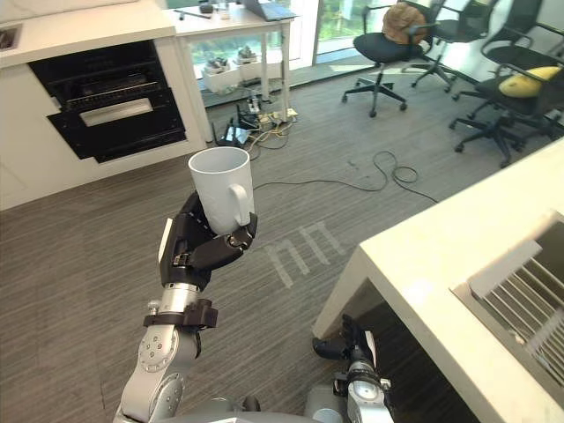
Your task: Walk over to the sink, pick up the cup, carry it to the dishwasher, place the cup inside the dishwasher, then close the dishwasher door
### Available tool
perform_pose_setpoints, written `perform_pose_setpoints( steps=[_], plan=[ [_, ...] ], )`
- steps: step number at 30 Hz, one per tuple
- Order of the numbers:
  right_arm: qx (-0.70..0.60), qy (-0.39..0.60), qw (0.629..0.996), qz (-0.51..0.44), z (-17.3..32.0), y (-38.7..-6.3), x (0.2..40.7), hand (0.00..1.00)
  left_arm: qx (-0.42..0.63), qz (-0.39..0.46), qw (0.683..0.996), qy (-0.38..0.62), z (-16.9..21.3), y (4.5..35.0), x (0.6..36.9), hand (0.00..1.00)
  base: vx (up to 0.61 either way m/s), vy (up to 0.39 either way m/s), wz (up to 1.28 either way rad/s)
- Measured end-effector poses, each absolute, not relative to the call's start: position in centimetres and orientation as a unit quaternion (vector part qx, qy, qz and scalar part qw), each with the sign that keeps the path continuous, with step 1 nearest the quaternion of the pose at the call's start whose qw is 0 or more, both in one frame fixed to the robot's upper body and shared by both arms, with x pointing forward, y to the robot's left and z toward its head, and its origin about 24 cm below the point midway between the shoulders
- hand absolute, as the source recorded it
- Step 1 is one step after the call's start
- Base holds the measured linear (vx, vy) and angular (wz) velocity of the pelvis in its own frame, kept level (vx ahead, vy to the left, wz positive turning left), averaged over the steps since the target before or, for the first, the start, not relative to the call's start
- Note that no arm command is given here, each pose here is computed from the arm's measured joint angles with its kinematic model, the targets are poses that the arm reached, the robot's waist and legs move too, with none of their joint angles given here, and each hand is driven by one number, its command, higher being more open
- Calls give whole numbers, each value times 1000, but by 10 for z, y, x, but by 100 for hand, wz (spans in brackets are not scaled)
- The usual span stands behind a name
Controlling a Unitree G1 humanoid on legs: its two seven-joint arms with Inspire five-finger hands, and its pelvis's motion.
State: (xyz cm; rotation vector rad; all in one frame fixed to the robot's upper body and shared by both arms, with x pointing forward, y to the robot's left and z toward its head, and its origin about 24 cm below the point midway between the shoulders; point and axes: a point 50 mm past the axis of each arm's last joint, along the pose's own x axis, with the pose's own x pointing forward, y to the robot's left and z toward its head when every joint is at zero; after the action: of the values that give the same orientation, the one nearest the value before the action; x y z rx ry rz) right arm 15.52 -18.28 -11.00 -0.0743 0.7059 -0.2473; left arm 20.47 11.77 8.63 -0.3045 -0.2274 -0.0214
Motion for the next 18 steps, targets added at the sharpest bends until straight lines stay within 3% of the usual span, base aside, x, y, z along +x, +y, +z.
perform_pose_setpoints(
  steps=[8,18],
  plan=[
    [-22,375,921,-102,-116,-171,128,90,-195,-13,975,-107,86,106,203,30,137,-158,46],
    [-23,370,924,-97,-116,-169,129,90,-171,-16,984,-48,59,111,196,30,-20,38,6]
  ],
)
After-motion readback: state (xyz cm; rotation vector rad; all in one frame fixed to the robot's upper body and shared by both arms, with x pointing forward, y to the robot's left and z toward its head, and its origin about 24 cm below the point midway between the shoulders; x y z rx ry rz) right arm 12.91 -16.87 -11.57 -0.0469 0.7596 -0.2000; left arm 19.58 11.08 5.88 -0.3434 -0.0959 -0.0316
